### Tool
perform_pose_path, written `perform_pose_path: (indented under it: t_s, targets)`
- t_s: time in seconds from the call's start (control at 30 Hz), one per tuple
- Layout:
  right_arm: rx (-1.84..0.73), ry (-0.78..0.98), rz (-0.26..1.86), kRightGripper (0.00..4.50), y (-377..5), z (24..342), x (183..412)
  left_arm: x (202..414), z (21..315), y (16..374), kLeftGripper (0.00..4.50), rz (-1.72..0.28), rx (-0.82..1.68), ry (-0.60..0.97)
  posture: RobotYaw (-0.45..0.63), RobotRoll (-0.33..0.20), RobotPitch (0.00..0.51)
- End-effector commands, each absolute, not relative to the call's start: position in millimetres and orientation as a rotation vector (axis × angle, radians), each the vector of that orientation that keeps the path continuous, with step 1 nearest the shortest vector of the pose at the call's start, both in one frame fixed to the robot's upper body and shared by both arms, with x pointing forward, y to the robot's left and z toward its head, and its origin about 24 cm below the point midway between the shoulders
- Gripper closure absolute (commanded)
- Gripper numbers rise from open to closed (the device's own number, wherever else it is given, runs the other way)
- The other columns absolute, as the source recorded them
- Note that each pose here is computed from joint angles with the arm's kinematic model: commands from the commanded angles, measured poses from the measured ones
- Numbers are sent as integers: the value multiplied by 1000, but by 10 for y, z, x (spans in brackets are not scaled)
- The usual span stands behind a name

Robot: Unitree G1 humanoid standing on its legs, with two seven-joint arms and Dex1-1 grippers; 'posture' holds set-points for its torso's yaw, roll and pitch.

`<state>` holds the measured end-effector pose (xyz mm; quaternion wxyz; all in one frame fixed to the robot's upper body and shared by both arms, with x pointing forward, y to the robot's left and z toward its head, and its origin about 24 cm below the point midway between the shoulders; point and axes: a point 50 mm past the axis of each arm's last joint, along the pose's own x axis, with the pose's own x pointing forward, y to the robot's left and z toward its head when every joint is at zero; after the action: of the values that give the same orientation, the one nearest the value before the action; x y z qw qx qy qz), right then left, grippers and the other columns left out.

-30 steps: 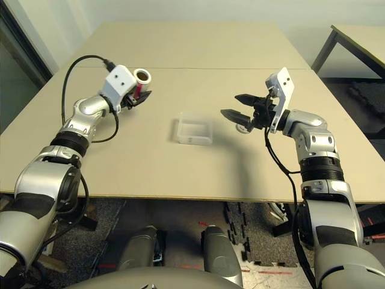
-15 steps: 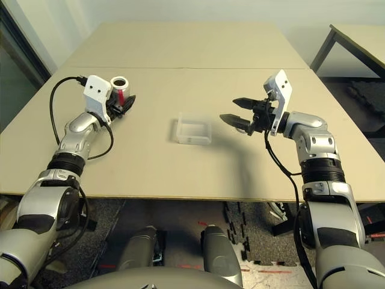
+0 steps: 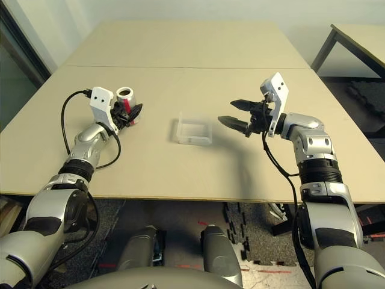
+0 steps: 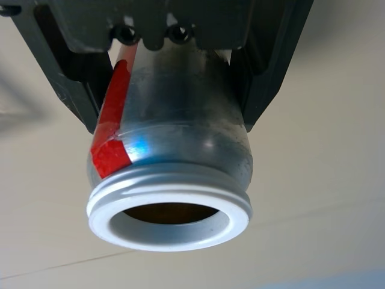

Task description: Pour the medicine from the bottle into the box.

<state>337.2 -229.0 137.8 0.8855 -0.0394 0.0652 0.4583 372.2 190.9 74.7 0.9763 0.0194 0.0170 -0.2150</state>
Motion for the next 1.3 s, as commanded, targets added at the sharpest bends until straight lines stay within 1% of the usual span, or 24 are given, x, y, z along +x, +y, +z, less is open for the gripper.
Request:
perform_pose_path:
  t_s: [0.03, 0.17, 0.27, 0.33, 0.53, 0.67, 0.83, 1.07, 1.3]
  targets:
    - [-93, 132, 964, 0, -2268, 1398, 3365, 3727, 729, 1894, 1673, -444, 34, 42, -87, 0, 53]
    - [-91, 131, 962, 0, -2278, 1407, 3358, 3719, 717, 1908, 1673, -441, 47, 43, -85, 0, 55]
    - [-89, 132, 961, 0, -2281, 1405, 3360, 3707, 709, 1940, 578, -433, 57, 44, -78, 0, 56]
    - [-88, 132, 964, 0, -2271, 1405, 3365, 3696, 707, 1957, 16, -437, 64, 41, -76, 0, 57]
    - [-87, 133, 971, 0, -2264, 1400, 3369, 3641, 705, 1994, 16, -455, 67, 10, -61, 0, 61]
    - [-84, 136, 982, 0, -2254, 1394, 3360, 3553, 656, 2034, 16, -470, 75, 0, -53, 0, 64]
    - [-79, 145, 1016, 0, -2244, 1392, 3335, 3431, 664, 2148, 16, -467, 73, -19, -40, 0, 65]
    - [-85, 158, 1050, 0, -2266, 1410, 3309, 3240, 775, 2234, 16, -471, 84, -51, -32, 0, 66]
    - [-88, 169, 1058, 0, -2281, 1408, 3310, 3046, 961, 2407, 16, -440, 74, -73, -16, 0, 64]
